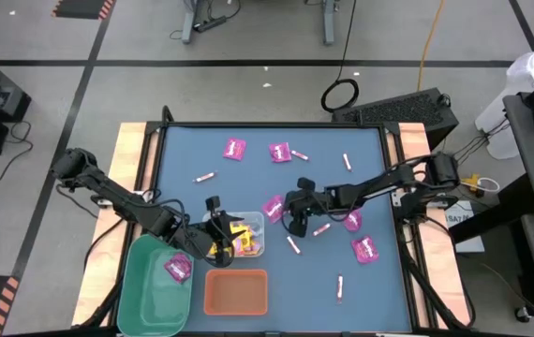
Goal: Sort candy
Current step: Put the purple candy into the green bin
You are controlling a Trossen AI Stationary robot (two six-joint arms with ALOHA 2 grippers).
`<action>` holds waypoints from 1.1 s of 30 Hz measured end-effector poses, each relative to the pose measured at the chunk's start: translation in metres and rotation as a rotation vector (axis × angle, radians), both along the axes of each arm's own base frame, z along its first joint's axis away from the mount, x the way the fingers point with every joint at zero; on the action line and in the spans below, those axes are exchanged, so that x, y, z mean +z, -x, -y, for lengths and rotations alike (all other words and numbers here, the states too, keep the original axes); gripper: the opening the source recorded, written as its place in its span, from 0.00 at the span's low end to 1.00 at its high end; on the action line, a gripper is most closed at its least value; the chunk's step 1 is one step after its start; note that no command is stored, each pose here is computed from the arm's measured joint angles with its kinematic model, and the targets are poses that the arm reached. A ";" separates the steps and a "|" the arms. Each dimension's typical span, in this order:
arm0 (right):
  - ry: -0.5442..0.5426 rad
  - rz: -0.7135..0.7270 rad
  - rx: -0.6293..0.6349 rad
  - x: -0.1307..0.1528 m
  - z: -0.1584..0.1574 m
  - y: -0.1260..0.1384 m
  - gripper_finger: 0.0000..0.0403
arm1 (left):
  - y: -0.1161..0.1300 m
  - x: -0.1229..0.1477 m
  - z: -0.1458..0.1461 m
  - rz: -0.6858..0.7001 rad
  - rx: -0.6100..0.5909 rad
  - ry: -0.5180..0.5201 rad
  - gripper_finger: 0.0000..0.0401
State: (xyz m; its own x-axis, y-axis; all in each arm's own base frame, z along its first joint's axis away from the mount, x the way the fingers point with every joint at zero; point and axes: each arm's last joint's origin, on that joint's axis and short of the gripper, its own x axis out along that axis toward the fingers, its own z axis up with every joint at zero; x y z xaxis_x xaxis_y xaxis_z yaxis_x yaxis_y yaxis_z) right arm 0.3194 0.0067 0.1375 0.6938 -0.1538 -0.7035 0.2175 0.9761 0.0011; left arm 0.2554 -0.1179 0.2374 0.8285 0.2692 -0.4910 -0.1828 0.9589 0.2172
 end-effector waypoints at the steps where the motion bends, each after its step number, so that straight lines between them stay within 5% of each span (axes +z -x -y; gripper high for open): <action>1: 0.007 0.012 0.004 0.004 -0.001 0.001 0.00 | 0.000 0.000 0.000 0.000 0.000 0.000 0.39; 19: 0.072 -0.026 0.102 0.024 -0.044 0.020 0.00 | -0.001 0.001 0.000 0.017 0.001 0.010 0.39; 27: 0.153 -0.180 0.021 0.019 -0.050 0.038 0.00 | -0.001 0.002 0.001 0.024 0.001 0.015 0.39; 33: 0.194 -0.133 -0.025 0.037 -0.052 0.048 0.00 | -0.002 0.003 0.000 0.034 0.002 0.019 0.39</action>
State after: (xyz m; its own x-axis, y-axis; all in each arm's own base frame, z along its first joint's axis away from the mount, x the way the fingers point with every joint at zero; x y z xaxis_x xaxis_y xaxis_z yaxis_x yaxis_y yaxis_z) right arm 0.2716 0.0586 0.1745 0.5911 -0.3108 -0.7443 0.2272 0.9496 -0.2160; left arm 0.2575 -0.1183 0.2402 0.8440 0.2624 -0.4677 -0.1921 0.9622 0.1931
